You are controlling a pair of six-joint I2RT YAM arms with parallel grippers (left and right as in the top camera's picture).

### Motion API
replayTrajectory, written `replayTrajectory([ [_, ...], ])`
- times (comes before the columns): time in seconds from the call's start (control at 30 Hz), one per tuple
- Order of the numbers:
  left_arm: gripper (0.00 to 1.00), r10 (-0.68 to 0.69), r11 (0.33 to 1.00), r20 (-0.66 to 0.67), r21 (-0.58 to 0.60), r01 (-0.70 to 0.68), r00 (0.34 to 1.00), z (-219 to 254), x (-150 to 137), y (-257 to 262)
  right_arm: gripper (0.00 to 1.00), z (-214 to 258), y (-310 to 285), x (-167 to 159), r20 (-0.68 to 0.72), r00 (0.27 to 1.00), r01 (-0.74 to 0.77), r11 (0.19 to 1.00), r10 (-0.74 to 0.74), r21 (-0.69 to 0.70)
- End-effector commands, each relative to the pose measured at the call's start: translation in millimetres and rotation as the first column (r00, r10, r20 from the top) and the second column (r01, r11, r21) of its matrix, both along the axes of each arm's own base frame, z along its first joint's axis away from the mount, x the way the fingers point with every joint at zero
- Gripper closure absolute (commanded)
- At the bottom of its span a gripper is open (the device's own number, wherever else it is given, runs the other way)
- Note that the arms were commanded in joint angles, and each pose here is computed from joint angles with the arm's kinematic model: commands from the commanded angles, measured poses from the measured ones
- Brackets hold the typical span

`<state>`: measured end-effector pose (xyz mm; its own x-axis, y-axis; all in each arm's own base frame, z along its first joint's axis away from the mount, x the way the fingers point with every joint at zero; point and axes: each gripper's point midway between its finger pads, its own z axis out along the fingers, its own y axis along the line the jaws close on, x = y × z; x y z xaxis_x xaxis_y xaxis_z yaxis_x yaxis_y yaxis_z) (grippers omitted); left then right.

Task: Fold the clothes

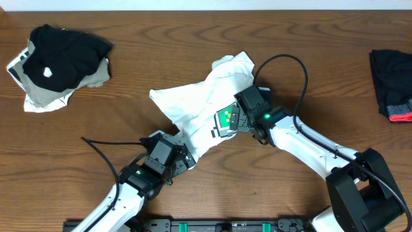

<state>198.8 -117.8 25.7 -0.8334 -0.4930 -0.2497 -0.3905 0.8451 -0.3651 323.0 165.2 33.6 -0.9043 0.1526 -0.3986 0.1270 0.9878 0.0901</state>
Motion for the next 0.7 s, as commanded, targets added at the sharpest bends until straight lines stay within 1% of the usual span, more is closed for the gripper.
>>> replayTrajectory([
  [0.0, 0.02, -0.008, 1.0, -0.007, -0.007, 0.008, 1.0, -3, 2, -1, 0.01, -1, -6, 2, 0.007, 1.0, 0.027, 1.0, -0.027, -0.012],
  [0.07, 0.02, -0.033, 0.999, -0.008, -0.029, 0.033, 0.999, -3, 3, -7, 0.01, -1, -6, 2, 0.007, 1.0, 0.027, 1.0, -0.027, -0.012],
  [0.5, 0.02, -0.046, 0.998, -0.025, -0.049, 0.045, 0.999, -12, 7, -16, 0.01, -1, -6, 2, 0.007, 1.0, 0.027, 1.0, -0.027, -0.013],
  [0.53, 0.0, -0.046, 0.998, -0.024, -0.049, 0.044, 0.999, -12, 7, -16, 0.01, -1, -6, 2, 0.007, 1.0, 0.027, 1.0, -0.027, -0.013],
  [0.67, 0.32, -0.046, 0.998, -0.023, -0.049, 0.045, 0.999, -12, 7, -16, 0.01, -1, -6, 2, 0.007, 1.0, 0.027, 1.0, -0.027, -0.013],
])
